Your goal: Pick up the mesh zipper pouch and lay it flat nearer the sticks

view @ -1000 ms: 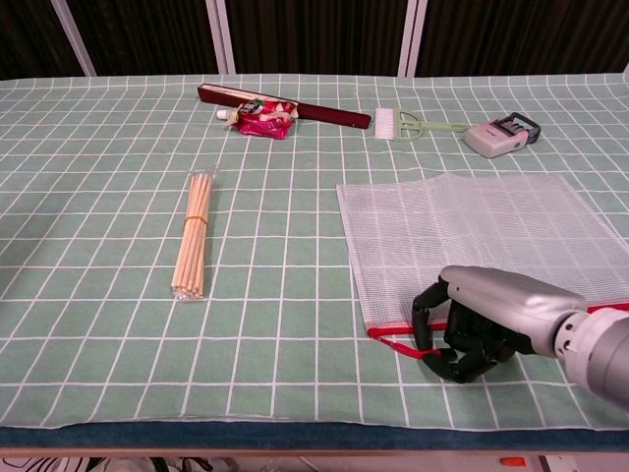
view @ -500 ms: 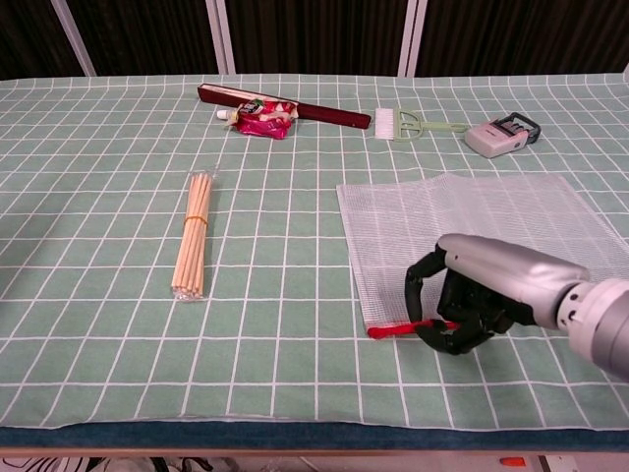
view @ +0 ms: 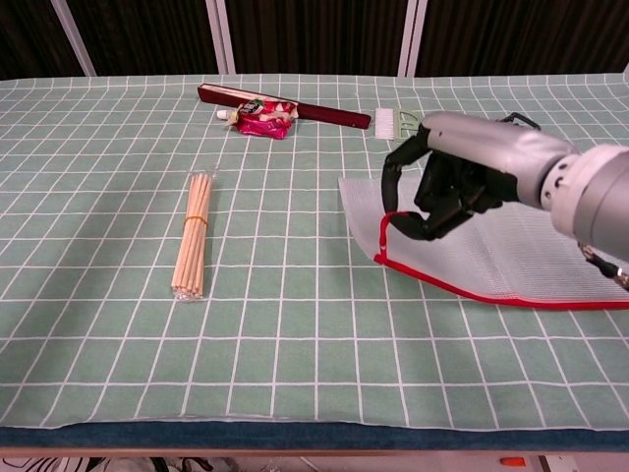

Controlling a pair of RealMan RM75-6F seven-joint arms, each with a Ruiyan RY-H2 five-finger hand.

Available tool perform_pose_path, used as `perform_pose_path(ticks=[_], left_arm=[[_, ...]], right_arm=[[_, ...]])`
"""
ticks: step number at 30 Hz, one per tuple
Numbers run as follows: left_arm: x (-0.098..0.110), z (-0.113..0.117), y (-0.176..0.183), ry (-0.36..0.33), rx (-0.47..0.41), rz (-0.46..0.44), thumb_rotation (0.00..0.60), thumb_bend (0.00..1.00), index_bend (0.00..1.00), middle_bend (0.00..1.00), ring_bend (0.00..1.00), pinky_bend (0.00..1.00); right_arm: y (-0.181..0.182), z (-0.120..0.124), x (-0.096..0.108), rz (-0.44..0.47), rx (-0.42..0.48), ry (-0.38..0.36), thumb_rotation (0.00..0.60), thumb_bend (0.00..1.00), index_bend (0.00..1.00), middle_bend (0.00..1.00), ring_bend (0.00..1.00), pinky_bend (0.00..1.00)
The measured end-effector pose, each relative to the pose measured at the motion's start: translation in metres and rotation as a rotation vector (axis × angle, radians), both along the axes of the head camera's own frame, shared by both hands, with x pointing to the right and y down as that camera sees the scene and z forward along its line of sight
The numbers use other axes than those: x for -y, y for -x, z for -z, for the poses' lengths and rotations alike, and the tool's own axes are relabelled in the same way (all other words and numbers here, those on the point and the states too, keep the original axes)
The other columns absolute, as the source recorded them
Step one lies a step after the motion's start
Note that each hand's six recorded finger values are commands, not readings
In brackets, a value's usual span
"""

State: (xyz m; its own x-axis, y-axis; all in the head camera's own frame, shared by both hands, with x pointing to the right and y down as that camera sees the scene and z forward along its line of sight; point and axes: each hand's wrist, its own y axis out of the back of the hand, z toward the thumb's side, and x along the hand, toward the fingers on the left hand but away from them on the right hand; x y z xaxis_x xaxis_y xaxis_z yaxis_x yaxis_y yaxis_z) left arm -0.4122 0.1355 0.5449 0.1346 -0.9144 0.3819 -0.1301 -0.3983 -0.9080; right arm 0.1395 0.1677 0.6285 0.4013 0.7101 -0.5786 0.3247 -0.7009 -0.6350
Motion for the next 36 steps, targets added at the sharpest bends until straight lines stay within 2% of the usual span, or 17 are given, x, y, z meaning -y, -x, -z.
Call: perform_pose_path(ticks=[5, 13, 18, 27, 36], left_arm=[[0.026, -0.002, -0.043, 0.018, -0.040, -0.099, 0.600, 0.10, 0.00, 0.00, 0.00, 0.00], [0.062, -0.008, -0.116, 0.059, -0.070, -0.261, 0.600, 0.14, 0.17, 0.00, 0.00, 0.00], [0.076, -0.018, -0.155, 0.100, -0.084, -0.337, 0.600, 0.17, 0.24, 0.00, 0.00, 0.00], [0.084, -0.046, -0.209, 0.147, -0.087, -0.454, 0.600, 0.21, 0.32, 0.00, 0.00, 0.00], [0.074, -0.066, -0.250, 0.200, -0.133, -0.500, 0.600, 0.22, 0.34, 0.00, 0.00, 0.00]], right_arm=[[0.014, 0.015, 0.024, 0.004, 0.023, -0.039, 0.600, 0.63, 0.66, 1.00, 1.00, 0.95], [0.032, 0.035, 0.058, -0.003, 0.045, -0.081, 0.600, 0.63, 0.66, 1.00, 1.00, 0.95], [0.037, 0.040, 0.066, -0.004, 0.045, -0.084, 0.600, 0.64, 0.68, 1.00, 1.00, 0.95], [0.038, 0.042, 0.070, -0.009, 0.043, -0.078, 0.600, 0.64, 0.68, 1.00, 1.00, 0.95], [0.043, 0.051, 0.074, -0.012, 0.057, -0.089, 0.600, 0.64, 0.68, 1.00, 1.00, 0.95]])
